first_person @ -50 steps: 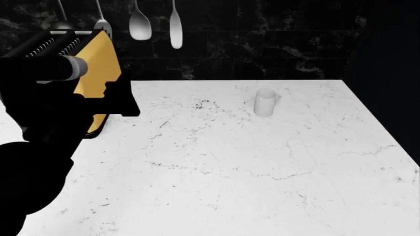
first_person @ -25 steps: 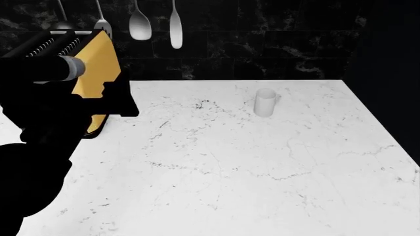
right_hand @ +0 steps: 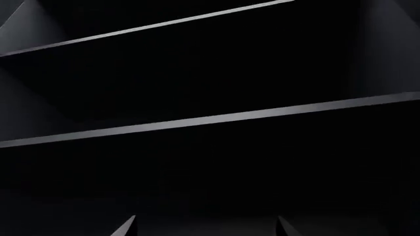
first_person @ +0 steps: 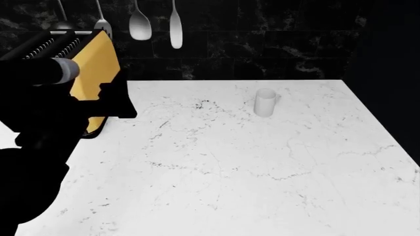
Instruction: Pick the egg from the counter and place it in the cabinet.
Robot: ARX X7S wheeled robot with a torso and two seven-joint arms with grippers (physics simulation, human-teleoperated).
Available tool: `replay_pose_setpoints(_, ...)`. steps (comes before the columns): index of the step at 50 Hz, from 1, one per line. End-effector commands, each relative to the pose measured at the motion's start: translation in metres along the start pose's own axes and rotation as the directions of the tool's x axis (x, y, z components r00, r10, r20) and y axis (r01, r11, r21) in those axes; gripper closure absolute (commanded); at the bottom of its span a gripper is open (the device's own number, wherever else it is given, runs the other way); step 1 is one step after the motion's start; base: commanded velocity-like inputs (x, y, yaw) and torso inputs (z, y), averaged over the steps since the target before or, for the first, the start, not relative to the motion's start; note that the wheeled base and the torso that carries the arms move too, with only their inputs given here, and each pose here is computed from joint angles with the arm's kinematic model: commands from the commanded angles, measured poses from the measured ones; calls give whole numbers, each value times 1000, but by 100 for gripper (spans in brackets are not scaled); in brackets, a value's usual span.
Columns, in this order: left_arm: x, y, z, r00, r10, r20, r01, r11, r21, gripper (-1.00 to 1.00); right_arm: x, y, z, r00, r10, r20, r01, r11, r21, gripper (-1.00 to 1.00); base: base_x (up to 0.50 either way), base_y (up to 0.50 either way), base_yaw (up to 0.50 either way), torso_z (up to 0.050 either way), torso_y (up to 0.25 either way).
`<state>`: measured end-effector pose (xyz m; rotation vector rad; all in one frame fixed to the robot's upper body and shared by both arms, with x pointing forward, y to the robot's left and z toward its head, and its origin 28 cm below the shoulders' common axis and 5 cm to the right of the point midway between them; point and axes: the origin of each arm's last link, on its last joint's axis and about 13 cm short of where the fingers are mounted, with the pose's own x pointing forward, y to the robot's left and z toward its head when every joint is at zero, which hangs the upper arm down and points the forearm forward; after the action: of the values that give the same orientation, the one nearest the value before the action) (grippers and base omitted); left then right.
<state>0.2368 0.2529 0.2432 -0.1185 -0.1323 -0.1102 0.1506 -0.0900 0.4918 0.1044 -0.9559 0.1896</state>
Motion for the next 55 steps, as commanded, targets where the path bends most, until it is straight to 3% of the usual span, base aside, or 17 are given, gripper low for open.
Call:
replay_pose_setpoints(1,-3,-1,0,1000,2,2,-2,1000,-3,-100,-22,0,-5,996,-18,87,19,1000,-11,-100,0,0,0,0,0)
replay_pose_setpoints(20,-7,-3,1,1000,4,2,-4,1000,1,-100,-56,-2,-22,991,-69,112,72,997,-19,-100,0,0,0,0,0)
replay_pose_setpoints(36,-9,-4,1,1000,2,1,-2,1000,0,-100,-84,-3,-34,994,-106,-27,106,994,1,-100,0,0,0,0,0)
replay_pose_setpoints(55,-15,-4,-1,1000,2,6,-2,1000,-9,-100,-118,0,-50,969,-125,-214,128,992,-1,-100,0,0,0,0,0)
